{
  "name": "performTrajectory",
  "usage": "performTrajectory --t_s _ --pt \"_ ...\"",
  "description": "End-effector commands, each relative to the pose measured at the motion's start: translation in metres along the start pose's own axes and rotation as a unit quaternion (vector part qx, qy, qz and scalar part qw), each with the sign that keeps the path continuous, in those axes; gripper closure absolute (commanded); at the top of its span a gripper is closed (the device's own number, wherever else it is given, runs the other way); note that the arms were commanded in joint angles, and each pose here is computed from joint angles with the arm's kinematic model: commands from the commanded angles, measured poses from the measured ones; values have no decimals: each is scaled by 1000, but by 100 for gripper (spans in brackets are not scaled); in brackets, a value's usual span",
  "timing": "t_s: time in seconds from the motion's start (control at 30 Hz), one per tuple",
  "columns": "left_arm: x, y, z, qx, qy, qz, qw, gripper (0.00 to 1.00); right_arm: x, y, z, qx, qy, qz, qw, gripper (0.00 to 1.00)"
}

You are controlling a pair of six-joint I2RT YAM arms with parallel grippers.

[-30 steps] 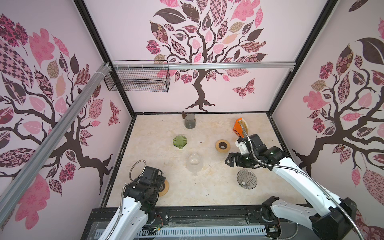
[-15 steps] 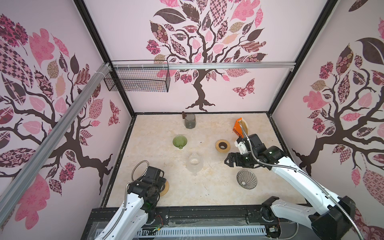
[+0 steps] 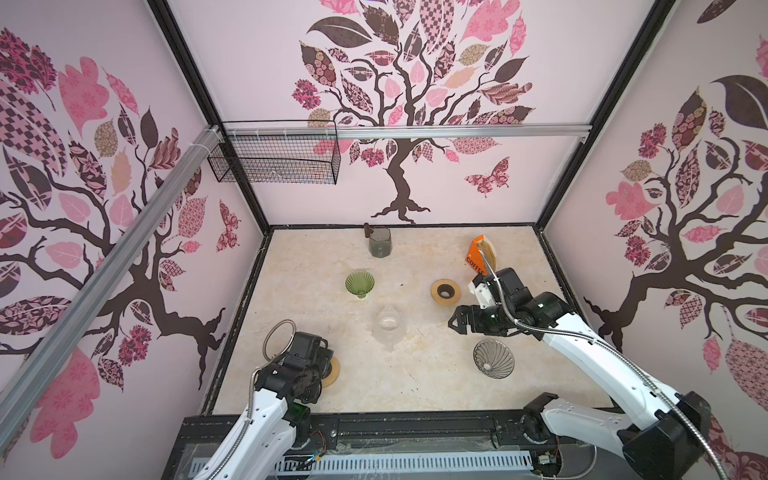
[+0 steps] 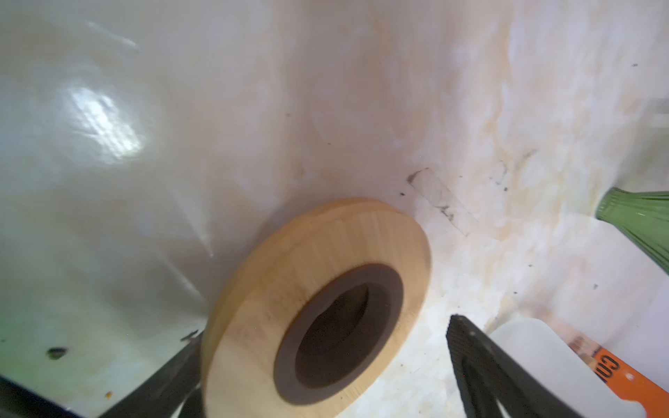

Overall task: Place the coffee filter in the dripper
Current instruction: 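Close the left gripper on the edge of the wooden ring stand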

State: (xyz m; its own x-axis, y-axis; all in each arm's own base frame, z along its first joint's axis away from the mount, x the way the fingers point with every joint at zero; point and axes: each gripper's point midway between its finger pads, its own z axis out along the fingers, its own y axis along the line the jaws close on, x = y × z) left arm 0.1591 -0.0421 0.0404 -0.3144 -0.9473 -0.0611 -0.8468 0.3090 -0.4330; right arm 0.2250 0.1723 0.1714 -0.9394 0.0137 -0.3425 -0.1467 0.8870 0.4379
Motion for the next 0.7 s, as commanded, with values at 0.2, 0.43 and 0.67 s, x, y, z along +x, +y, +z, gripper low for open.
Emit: performTrajectory --t_s 0.2,0.43,0.67 --pt "-3 -7 7 51 -8 -49 997 20 -13 11 -5 -11 -16 -18 1000 0" --pt "-5 -8 8 57 -12 -55 997 31 -11 11 -3 -13 -12 -16 1000 0" --pt "-4 -1 10 61 -8 -77 995 39 -14 12 -5 -13 -16 -18 1000 0"
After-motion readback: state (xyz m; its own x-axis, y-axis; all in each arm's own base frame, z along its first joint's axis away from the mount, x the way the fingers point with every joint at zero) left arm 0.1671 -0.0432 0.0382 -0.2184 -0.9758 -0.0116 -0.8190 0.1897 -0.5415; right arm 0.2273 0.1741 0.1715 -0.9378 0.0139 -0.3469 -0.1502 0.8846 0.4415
